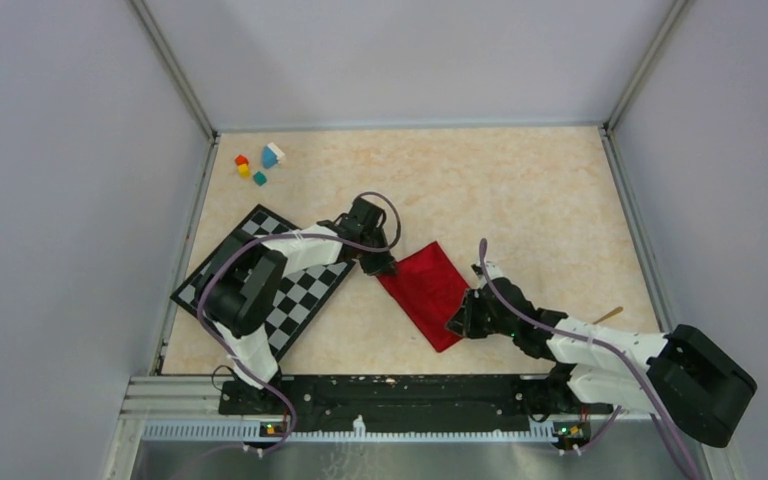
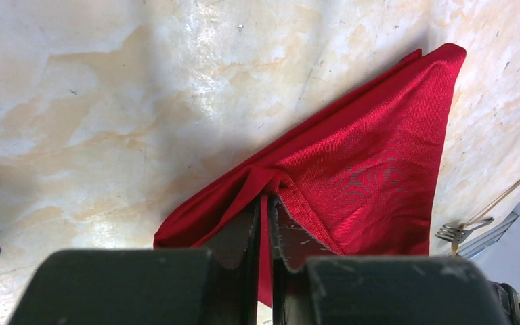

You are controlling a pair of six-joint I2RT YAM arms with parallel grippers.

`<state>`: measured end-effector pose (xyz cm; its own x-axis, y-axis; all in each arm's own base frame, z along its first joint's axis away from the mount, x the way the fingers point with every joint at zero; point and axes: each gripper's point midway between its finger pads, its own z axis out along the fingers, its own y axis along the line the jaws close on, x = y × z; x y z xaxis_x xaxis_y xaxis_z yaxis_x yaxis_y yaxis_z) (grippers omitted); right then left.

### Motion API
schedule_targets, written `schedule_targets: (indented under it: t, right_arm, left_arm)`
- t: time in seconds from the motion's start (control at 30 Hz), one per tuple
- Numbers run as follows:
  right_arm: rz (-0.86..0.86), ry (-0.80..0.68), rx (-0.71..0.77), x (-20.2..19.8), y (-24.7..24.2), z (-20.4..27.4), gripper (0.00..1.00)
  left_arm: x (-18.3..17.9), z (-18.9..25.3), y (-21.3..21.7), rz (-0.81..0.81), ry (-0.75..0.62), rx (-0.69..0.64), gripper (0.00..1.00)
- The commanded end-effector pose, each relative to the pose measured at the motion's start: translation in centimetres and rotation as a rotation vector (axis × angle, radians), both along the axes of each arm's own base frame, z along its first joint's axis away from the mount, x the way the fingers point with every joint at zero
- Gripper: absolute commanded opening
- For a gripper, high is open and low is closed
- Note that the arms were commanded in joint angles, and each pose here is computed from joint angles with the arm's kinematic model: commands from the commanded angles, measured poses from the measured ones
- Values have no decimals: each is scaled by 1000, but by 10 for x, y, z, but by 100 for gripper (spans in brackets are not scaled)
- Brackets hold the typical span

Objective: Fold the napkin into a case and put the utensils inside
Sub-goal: Smooth out the 2/3-rectangle-folded napkin at the center of the board.

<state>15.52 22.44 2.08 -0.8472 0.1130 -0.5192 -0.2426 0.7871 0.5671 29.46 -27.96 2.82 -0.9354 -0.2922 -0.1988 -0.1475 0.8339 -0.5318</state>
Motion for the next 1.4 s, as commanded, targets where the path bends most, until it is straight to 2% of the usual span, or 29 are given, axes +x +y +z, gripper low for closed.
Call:
schedule_targets:
  t: [0.0,0.37,0.53,0.6,0.67,0.8,0.87,0.97,1.13,1.37]
  right_arm:
    - [-9,4,3,-6,-3,-2,0]
    - [-16,17,-50,-9,-12,-1,0]
    - [-12,3,-33,-8,-10,0,0]
    - [-14,-4,-32,-7,-10,1,0]
    - [-17,-12,-31,-5,-10,3,0]
    - [-19,-20,-24,-5,-10,4,0]
    - [-20,-21,-21,-5,-10,4,0]
    - [-13,-25,-13,-5,-9,6,0]
    - [-12,-33,-12,-5,-10,8,0]
    - [-11,-33,-3,-6,-9,8,0]
  left_arm:
    - [10,9,-12,-48,-56,-27,11]
    - [2,-6,-13,-121,-40,-23,10]
    - [2,14,-26,-191,-100,-55,16]
    - [2,33,-29,-209,-141,-46,24]
    - [2,50,-26,-207,-165,-25,36]
    - [1,64,-5,-147,-166,76,66]
    - [4,65,3,-140,-184,131,72]
    - [10,63,8,-203,-219,195,71]
    - [14,41,8,-299,-168,271,57]
    - [19,23,-1,-335,-166,252,50]
